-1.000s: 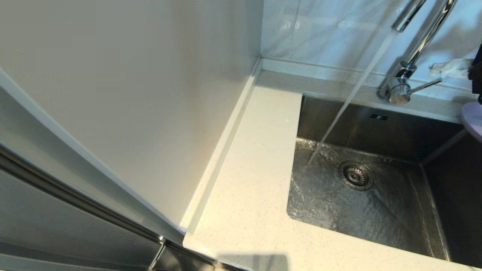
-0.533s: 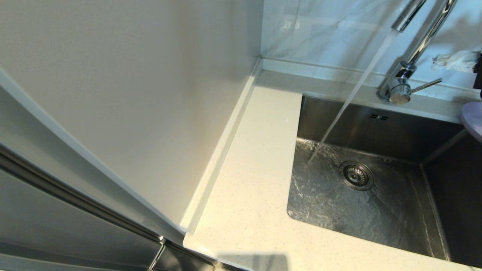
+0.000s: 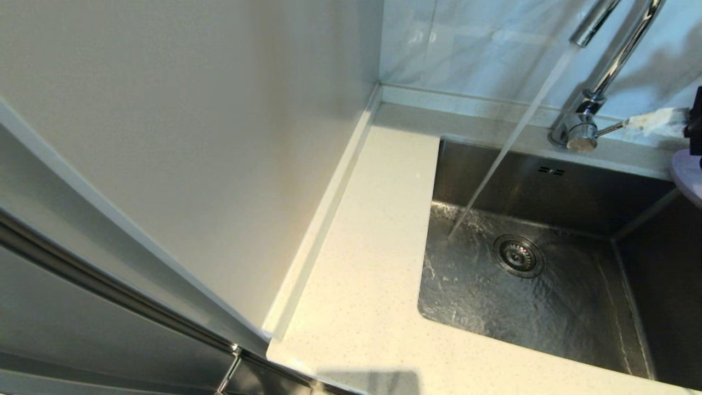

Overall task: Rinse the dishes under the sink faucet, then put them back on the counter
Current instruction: Turn off the faucet

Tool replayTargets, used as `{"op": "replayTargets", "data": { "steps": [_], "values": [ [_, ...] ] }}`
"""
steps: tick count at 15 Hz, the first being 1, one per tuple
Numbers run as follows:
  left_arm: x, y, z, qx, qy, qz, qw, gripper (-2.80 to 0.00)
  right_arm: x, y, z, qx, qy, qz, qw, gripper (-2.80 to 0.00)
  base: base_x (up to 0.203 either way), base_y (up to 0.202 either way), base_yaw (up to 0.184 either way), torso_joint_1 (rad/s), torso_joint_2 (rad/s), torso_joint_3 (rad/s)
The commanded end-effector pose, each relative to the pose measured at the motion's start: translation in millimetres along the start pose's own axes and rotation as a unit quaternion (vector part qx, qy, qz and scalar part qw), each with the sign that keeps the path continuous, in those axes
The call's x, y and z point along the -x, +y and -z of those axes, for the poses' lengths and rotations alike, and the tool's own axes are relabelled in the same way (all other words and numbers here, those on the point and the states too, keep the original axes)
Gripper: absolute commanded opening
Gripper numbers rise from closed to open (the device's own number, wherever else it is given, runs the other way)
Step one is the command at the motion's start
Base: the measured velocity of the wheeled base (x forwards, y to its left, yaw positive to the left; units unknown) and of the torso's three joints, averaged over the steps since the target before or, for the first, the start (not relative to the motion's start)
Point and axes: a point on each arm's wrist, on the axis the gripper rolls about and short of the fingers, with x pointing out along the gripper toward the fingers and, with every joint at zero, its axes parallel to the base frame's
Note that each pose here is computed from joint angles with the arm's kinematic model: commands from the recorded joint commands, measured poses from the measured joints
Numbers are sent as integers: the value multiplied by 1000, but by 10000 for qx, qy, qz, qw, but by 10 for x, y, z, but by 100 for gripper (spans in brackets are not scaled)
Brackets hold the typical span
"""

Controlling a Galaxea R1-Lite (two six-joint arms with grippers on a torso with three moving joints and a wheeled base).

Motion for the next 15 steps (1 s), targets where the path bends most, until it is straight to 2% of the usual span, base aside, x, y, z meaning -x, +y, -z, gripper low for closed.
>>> {"op": "replayTargets", "data": {
  "steps": [1,3,5,10,15],
  "values": [
    [0,0,0,-2,-2,-2,10000,-280,19,-49,181,270,525,277,9979,-280,0,0,0,0,0,0],
    [0,0,0,-2,-2,-2,10000,-280,26,-94,295,358,898,550,9938,-280,0,0,0,0,0,0],
    [0,0,0,3,-2,-2,10000,-280,7,-129,306,328,926,568,9935,-280,0,0,0,0,0,0],
    [0,0,0,-2,-2,-2,10000,-280,-15,-157,306,216,919,559,9940,-280,0,0,0,0,0,0],
    [0,0,0,-2,-2,-2,10000,-280,-82,-183,203,-105,554,566,9968,-280,0,0,0,0,0,0]
  ]
}}
